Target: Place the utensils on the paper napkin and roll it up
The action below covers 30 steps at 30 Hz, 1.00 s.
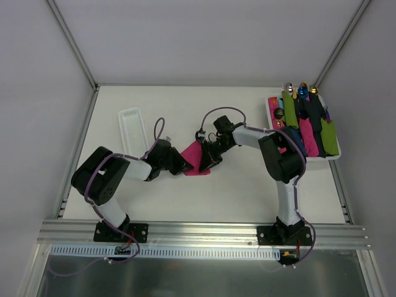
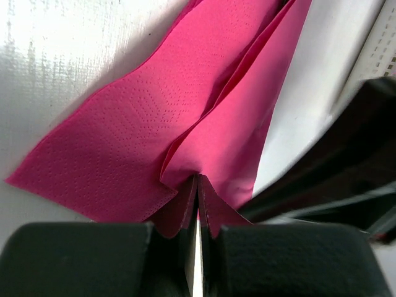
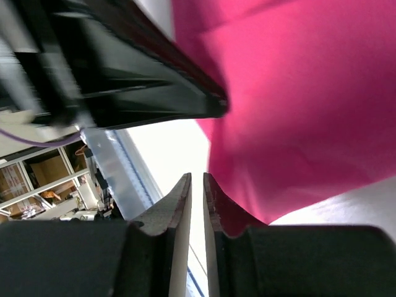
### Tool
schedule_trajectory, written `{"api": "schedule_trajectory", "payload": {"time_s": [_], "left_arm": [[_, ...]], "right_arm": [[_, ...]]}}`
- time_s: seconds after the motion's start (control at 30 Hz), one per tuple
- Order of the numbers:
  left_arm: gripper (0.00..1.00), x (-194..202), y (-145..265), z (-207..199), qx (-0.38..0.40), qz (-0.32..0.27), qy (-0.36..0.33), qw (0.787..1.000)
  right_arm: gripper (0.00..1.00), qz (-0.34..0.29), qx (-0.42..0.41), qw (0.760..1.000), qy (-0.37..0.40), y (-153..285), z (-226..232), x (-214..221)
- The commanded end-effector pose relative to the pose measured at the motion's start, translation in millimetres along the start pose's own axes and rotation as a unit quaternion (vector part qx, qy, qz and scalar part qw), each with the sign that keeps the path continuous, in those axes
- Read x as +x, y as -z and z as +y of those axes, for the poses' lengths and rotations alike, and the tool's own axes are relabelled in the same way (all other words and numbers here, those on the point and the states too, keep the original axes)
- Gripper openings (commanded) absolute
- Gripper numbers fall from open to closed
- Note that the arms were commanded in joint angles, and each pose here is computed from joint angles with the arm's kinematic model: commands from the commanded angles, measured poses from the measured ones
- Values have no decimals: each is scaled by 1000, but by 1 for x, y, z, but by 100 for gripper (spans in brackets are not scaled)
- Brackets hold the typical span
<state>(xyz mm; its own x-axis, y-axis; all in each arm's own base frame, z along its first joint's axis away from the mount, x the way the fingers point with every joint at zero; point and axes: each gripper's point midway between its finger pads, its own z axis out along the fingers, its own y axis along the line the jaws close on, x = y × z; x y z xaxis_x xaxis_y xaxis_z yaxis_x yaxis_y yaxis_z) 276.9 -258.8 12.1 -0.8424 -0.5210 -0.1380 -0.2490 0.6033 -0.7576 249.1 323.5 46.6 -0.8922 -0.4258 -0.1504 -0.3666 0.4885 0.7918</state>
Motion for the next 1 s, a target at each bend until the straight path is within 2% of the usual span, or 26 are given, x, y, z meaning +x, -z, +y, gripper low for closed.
{"api": "schedule_trajectory", "payload": {"time_s": [0.0, 0.27, 0.47, 0.63, 0.7, 0.83, 0.97], "left_arm": [[0, 14, 0, 51, -81, 19, 0, 997], [0, 16, 2, 52, -79, 22, -2, 997], [0, 24, 8, 58, -82, 34, -10, 996], [0, 33, 15, 68, -88, 47, -18, 995], [0, 36, 17, 71, -89, 52, -22, 994], [0, 40, 21, 76, -94, 57, -24, 994], [0, 40, 21, 75, -92, 57, -24, 994]], "right_arm": [[15, 25, 28, 999, -8, -14, -25, 17], [14, 35, 32, 998, -52, -24, -41, 39], [15, 30, -13, 997, -66, -18, -17, 52], [20, -17, -63, 998, -1, 10, 32, 26], [22, -54, -68, 996, 25, 29, 54, 3], [25, -112, -26, 992, 55, 48, 54, -43], [25, -118, -2, 992, 46, 43, 39, -73]]}}
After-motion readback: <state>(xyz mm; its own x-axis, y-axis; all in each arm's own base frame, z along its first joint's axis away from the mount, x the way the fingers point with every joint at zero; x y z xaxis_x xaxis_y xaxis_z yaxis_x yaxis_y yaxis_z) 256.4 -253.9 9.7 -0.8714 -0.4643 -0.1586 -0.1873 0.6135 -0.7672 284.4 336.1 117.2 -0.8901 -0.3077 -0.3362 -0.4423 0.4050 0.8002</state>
